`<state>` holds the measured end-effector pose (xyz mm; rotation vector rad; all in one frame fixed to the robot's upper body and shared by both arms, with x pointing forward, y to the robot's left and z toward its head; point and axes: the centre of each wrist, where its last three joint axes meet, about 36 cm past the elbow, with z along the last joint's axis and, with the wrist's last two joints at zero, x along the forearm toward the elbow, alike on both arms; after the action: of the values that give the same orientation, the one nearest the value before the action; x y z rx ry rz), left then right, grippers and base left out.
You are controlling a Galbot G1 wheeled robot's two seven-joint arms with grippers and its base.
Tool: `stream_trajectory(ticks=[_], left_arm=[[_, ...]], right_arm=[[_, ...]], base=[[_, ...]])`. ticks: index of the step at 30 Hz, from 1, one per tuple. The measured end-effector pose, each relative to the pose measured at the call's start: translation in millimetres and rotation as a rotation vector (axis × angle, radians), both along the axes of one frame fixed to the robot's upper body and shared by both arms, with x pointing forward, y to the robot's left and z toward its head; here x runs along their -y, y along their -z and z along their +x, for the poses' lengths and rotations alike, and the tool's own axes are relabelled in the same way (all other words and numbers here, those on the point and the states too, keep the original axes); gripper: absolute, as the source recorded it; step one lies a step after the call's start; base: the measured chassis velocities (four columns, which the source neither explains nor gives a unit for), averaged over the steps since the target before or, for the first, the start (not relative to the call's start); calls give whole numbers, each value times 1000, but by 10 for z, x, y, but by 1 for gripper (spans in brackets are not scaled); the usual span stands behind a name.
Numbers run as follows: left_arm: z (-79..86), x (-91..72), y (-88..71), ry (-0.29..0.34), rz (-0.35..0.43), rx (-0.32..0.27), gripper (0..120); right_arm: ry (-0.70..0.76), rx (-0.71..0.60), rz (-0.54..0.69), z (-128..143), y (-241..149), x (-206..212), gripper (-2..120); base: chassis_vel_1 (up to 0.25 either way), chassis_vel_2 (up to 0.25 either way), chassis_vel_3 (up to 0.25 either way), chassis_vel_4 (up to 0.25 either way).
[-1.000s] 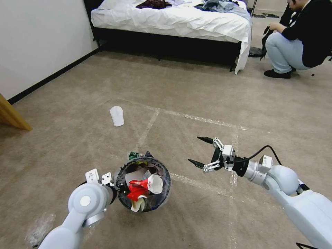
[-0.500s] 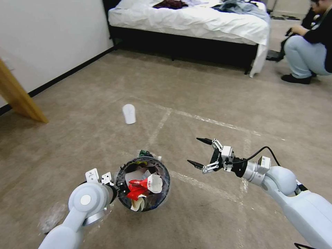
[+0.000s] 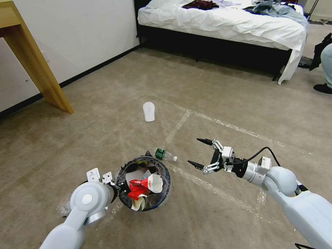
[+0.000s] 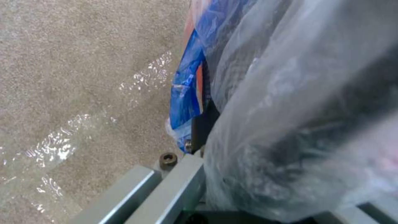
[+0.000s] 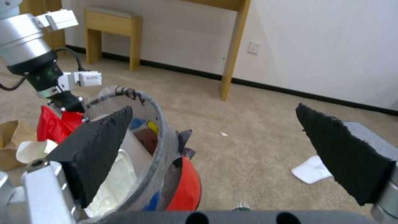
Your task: Pick up the trash bin and place the garbage on the floor into it.
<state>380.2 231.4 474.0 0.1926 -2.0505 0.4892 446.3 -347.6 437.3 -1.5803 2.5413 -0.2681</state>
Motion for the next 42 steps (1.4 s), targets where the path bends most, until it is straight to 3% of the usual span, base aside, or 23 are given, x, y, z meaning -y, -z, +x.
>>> stream_trajectory(ticks=[26,42], left_arm=[[10,12,7,-4,13,9,0],[-13,-85,-36,-35,36,21,0]], right_arm=[[-28,-25,-21,3,-3,-26,100],[-37,-16,1,-9,14,-40,100]], base=[[-7,6,7,-7],[-208,214,209,-198]])
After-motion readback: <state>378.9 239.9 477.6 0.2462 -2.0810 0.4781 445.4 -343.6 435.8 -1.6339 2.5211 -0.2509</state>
